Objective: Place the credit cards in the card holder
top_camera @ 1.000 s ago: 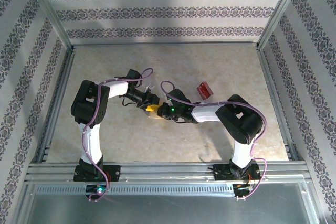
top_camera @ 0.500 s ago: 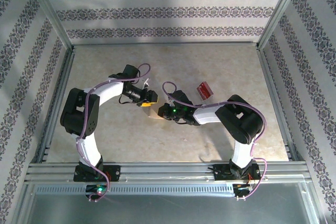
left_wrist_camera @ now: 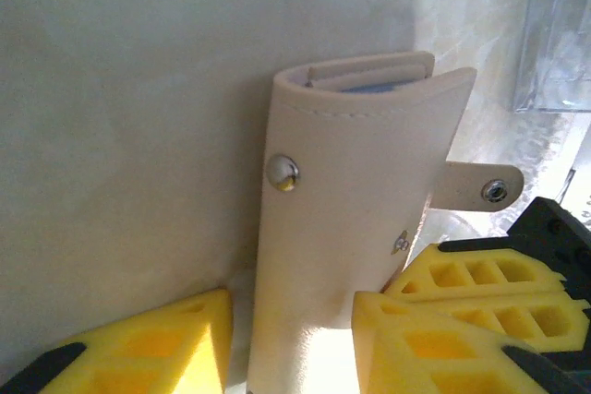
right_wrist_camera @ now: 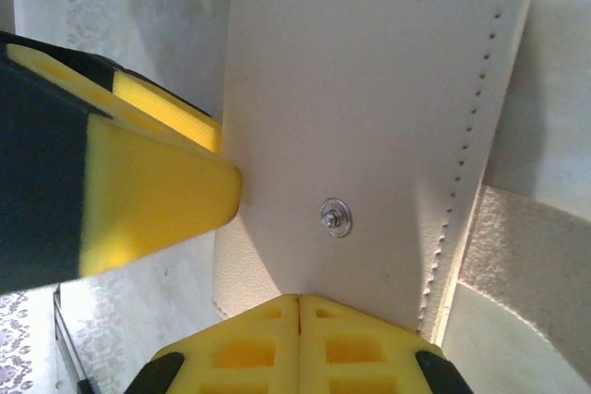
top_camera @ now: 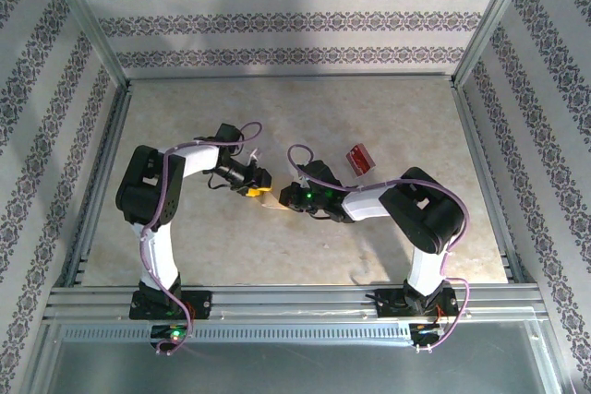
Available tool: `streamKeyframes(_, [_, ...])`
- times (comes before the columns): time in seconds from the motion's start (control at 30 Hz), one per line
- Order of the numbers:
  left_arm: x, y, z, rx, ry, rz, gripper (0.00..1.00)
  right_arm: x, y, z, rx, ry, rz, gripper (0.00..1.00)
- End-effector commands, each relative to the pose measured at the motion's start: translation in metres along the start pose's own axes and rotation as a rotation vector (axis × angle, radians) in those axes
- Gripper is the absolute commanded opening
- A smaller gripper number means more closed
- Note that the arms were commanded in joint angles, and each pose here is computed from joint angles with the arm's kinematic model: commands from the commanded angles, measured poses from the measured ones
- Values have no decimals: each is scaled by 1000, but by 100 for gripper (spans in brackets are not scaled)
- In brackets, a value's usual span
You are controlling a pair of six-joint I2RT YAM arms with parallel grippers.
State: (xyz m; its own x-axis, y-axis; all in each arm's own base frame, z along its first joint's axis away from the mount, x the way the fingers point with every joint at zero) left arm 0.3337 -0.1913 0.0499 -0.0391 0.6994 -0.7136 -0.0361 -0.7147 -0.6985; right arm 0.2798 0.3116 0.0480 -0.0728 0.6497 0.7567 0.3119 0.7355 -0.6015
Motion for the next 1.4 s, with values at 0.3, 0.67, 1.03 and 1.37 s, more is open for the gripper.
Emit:
streamKeyframes(0.3, [2,8,2,29,-16,38,11,-28,-10,10,22,50,123,7])
streamKeyframes(0.67, [6,5,3,30,12,-16,11,-31,-76,-7,-46,19,188,18])
streamKeyframes(1.03, [5,5,1,33,18,-10,11,-56,-61,-34,-30,67,194,9])
streamKeyframes(1.37, [3,9,3,41,27,-10,11,-36,-43,-40,-30,36,113,10])
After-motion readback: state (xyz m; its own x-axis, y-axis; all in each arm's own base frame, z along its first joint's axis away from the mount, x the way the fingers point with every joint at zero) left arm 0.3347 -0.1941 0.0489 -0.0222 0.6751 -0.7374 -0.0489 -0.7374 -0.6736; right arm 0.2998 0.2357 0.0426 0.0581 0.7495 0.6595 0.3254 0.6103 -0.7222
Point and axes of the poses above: each hand's point on the last joint's axis, 136 mm out from that joint toward the fingers, its own y axis out along the fingers, its own x axis along the line the jaws close on, z = x × y, the point moved 3 cm from there along -y, back along the fingers, and after that the axes turned 2 degrees about -y, right-handed, at the moved point
